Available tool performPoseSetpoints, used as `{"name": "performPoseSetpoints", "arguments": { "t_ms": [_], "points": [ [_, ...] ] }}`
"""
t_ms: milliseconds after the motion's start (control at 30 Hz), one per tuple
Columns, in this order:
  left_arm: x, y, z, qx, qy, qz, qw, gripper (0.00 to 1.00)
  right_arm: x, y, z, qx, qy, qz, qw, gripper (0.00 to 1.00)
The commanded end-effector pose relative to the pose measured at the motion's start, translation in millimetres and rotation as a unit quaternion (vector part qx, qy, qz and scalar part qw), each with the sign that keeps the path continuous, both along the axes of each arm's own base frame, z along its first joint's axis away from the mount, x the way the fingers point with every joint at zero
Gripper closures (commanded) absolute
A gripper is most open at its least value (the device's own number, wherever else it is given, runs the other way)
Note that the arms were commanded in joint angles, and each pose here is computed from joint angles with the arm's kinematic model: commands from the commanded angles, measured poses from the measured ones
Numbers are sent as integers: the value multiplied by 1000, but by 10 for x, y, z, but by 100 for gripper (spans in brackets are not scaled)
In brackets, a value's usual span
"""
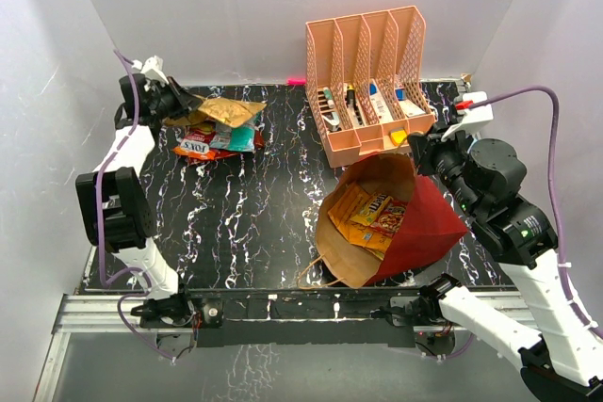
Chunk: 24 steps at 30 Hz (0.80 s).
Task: Take the snacks out of the paper bag
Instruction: Place the snack at the center of the board.
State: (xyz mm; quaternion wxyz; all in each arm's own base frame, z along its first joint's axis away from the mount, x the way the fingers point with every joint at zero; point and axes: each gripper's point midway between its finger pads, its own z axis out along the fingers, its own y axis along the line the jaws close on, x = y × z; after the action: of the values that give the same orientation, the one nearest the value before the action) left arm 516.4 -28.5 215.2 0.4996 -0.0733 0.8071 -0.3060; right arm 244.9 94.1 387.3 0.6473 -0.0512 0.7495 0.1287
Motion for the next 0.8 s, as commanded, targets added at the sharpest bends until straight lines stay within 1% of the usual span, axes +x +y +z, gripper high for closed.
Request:
{"name": "performPoseSetpoints", "arguments": {
  "t_ms": [0, 133, 267, 433, 600, 767],
  "points": [
    [-52, 48, 375, 23, -74, 21, 997, 100, -27, 4, 447, 36, -63, 4, 997, 93],
    [-101, 34, 197, 8, -61, 26, 998, 100, -31, 14, 430, 37, -61, 7, 997, 93],
    [-178, -73, 29, -22, -43, 19, 999, 100, -37, 17, 412, 41, -62, 8, 997, 93],
    [-345, -128, -290, -57, 6, 42, 997, 100, -44, 18, 396, 42, -60, 8, 997, 93],
    [-424, -124, -633, -108, 62, 80, 989, 100, -57, 8, 387, 43, -62, 7, 997, 93],
    [-457, -18, -922, -142, 107, 146, 973, 100, -76, -13, 389, 44, -63, 4, 997, 93]
  ]
}}
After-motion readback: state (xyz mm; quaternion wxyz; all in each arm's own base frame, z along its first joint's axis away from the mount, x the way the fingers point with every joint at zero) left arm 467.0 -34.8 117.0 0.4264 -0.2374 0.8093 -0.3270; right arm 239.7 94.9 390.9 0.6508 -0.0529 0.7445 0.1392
